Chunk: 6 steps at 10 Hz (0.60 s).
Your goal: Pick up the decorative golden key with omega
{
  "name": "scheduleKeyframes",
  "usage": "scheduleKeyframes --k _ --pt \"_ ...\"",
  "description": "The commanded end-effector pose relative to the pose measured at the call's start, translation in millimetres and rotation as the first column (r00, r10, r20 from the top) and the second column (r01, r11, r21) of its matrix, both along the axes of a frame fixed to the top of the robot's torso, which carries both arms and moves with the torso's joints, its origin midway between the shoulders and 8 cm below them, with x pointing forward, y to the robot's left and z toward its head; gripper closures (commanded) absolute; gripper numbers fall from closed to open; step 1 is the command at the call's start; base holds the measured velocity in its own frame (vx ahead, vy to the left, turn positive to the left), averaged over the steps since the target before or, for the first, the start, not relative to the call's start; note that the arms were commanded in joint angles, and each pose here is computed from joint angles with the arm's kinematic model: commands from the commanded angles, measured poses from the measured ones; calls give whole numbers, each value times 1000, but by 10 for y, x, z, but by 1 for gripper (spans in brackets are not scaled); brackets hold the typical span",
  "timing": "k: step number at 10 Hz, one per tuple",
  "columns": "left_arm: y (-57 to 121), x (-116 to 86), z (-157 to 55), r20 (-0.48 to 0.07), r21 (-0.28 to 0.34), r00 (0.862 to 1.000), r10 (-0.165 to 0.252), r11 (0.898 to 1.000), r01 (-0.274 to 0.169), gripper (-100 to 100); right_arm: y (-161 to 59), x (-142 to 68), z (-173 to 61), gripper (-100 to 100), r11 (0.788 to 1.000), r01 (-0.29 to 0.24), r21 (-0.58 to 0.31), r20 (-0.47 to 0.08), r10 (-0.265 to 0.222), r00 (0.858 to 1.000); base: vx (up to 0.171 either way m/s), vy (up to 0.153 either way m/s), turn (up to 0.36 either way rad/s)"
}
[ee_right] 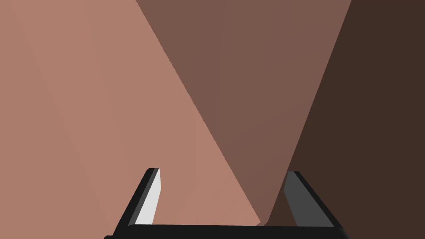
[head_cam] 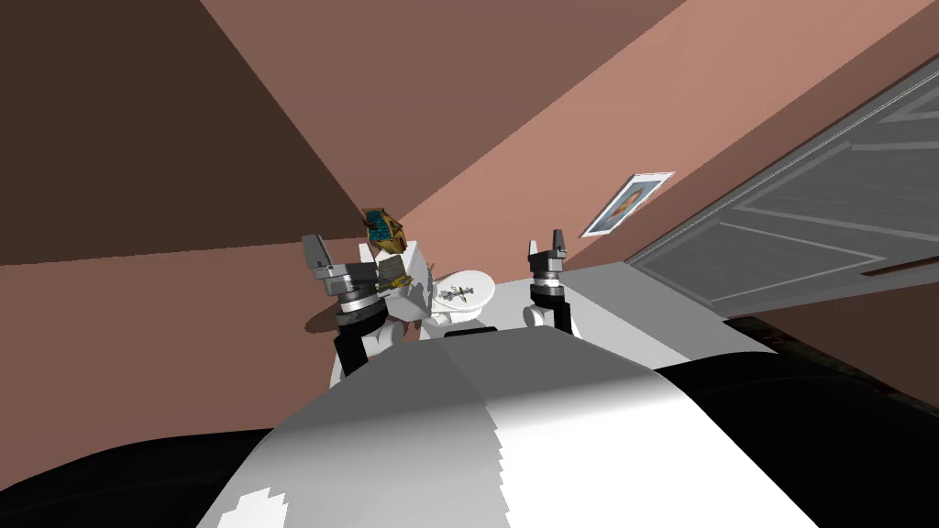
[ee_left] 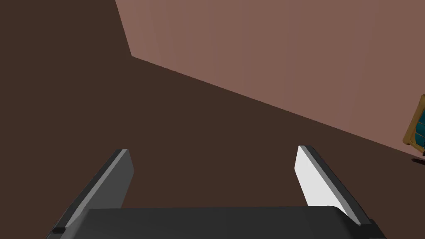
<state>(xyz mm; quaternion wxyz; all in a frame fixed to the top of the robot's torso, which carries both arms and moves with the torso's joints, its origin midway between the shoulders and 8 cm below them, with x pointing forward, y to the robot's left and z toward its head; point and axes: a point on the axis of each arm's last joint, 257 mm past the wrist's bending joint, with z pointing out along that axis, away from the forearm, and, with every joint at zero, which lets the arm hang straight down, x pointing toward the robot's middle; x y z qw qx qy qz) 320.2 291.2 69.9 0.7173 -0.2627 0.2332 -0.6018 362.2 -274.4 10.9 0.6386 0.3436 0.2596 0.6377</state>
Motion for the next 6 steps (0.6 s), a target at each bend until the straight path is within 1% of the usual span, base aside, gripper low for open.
scheduleKeyframes --k 1,2,3,4,5,6 --pt "-44 70 -73 -30 37 999 -17 999 18 -100 0 0 0 0 1000 0 0 0 0 1000 -50 -19 3" --pt "-54 110 -122 -47 49 999 -22 998 24 -100 0 0 0 0 1000 0 0 0 0 1000 -75 -41 5" --pt "-59 206 -251 -88 69 996 -26 997 32 -100 0 0 0 0 1000 0 0 0 0 1000 -127 -71 9" --pt "-55 258 -327 -111 76 993 -26 996 35 -100 1 0 1 0 1000 0 0 0 0 1000 -144 -108 7" --pt "-36 364 -492 -158 86 987 -24 996 38 -100 1 1 1 0 1000 0 0 0 0 1000 -222 -103 14" --pt "-21 418 -581 -183 88 983 -22 995 38 -100 1 1 1 0 1000 0 0 0 0 1000 -220 -104 5"
